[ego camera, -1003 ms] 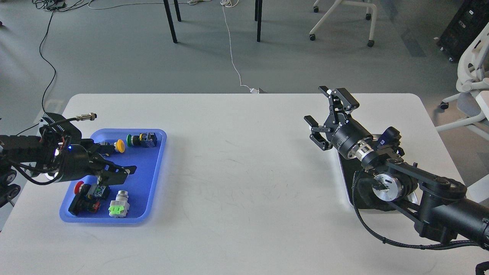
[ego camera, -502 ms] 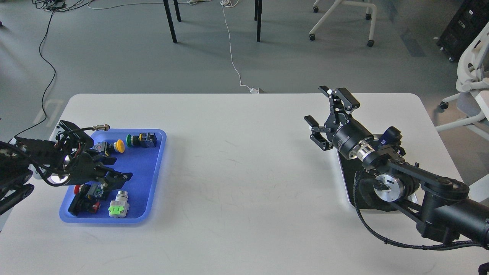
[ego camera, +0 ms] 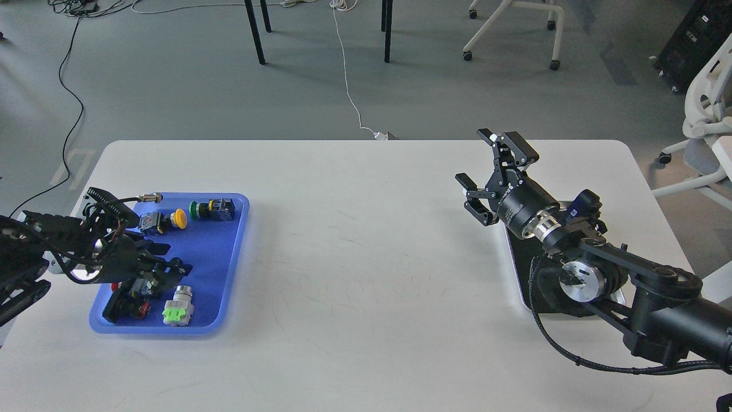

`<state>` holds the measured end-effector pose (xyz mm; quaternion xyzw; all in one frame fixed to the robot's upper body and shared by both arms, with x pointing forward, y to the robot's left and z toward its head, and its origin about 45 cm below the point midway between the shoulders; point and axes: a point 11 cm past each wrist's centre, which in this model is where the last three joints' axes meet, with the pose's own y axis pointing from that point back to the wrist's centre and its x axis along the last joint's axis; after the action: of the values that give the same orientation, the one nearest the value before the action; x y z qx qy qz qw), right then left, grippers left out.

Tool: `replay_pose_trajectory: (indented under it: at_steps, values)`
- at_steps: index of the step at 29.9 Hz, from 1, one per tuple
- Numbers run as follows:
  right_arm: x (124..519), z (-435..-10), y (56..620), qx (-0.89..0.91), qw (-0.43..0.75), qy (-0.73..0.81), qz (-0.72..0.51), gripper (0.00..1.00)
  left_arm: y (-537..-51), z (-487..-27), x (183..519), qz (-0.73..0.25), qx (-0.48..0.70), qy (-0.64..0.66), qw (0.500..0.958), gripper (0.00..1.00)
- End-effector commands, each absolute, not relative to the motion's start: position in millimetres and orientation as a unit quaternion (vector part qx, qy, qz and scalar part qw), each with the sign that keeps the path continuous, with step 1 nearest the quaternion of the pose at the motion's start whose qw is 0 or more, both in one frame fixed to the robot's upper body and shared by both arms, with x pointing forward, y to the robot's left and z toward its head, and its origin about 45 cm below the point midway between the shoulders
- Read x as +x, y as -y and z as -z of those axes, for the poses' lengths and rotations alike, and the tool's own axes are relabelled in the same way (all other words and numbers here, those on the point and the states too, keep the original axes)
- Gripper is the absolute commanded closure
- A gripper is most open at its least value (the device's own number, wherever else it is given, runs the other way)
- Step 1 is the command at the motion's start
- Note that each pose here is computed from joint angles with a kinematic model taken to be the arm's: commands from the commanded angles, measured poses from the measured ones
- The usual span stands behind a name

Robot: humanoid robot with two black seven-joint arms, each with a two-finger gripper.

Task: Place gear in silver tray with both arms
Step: 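Grasp another small black gear in the blue tray with the left gripper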

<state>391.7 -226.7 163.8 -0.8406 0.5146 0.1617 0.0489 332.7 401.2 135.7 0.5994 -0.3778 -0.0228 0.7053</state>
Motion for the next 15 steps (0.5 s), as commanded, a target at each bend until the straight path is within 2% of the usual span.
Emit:
replay_pose_trajectory:
  at_steps: [1,6,9,15]
  values:
    - [391.8,-163.8,226.8,-0.840,0.049,-0.515,-0.162,0.02,-402.5,-132.6,332.5,0.022,0.602,0.373,0.706,0.55]
    - [392.0,-164.2,226.9,-0.840,0.050,-0.515,-0.162,0.02,-405.7,-127.3,329.9,0.028,0.607,0.366,0.705,0.66]
    - [392.0,-164.2,226.8,-0.840,0.050,-0.515,-0.162,0.02,-405.2,-126.8,330.3,0.028,0.607,0.366,0.705,0.78]
    - [392.4,-164.8,226.7,-0.841,0.050,-0.515,-0.161,0.02,-404.8,-128.4,332.0,0.027,0.607,0.368,0.704,0.85]
